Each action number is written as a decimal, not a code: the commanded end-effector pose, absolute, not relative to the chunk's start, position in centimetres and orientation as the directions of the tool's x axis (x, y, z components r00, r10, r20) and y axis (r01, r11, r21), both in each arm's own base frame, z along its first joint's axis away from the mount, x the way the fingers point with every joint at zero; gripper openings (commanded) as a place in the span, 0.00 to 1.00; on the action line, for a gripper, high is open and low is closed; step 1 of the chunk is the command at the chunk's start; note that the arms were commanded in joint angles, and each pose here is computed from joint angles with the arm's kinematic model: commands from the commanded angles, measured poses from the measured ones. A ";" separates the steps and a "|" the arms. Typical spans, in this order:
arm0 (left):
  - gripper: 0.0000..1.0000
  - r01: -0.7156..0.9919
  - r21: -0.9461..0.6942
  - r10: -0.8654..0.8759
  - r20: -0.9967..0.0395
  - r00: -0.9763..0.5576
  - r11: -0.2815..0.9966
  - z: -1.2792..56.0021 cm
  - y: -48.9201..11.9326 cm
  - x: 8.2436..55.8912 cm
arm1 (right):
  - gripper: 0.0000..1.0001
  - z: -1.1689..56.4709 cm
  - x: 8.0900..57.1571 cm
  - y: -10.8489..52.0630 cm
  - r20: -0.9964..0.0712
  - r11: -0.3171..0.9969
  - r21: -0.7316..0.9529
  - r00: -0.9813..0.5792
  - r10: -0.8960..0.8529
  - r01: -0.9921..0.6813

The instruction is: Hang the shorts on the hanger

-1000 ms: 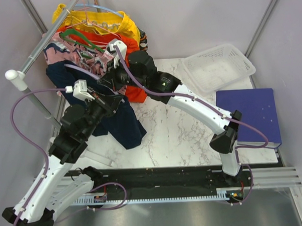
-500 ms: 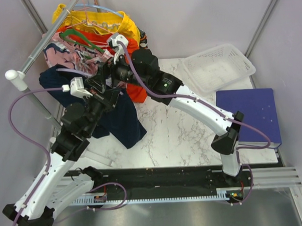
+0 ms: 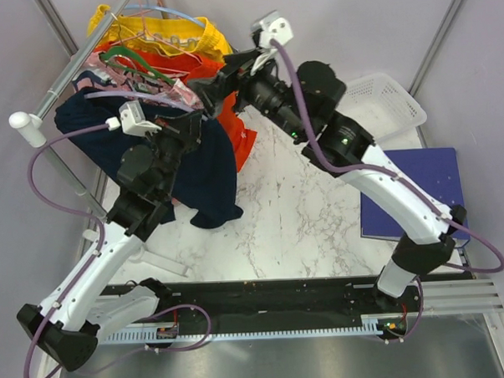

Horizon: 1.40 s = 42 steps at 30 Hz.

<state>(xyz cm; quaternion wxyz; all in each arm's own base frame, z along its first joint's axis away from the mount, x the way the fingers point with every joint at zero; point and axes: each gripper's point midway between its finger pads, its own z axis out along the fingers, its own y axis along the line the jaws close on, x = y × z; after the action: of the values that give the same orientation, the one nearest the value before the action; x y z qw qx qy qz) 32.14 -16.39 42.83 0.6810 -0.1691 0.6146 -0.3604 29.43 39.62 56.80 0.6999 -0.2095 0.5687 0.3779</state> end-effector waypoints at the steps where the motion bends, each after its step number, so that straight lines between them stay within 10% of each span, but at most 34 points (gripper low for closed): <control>1: 0.02 0.366 -0.658 -0.752 -0.596 0.281 0.658 53.3 -12.9 31.8 | 0.98 60.0 30.4 34.0 -0.935 0.752 0.090 0.205 0.290 -0.653; 29: 0.02 0.216 -0.957 -0.960 -0.140 0.241 0.194 53.6 -8.9 41.8 | 0.98 62.8 28.2 28.8 -0.922 0.801 -0.022 0.322 0.216 -0.599; 32: 0.12 0.174 -0.972 -0.967 -0.115 0.229 0.157 52.3 -8.8 42.2 | 0.98 63.0 27.9 28.6 -0.920 0.799 -0.028 0.328 0.214 -0.601; 38: 0.94 0.218 -0.944 -0.962 -0.213 0.172 0.249 52.3 -10.0 41.3 | 0.98 63.1 27.6 28.6 -0.918 0.793 -0.038 0.334 0.212 -0.608; 42: 0.99 0.214 -0.922 -0.940 -0.289 0.180 0.324 51.7 -10.0 40.5 | 0.98 62.5 27.6 28.6 -0.925 0.788 -0.036 0.320 0.207 -0.614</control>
<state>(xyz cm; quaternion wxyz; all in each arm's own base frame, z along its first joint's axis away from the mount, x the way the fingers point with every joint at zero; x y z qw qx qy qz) 42.11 -9.97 50.45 0.6429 -0.4240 0.4697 -0.4316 28.94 30.26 60.71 0.7773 -0.2031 0.5392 0.2526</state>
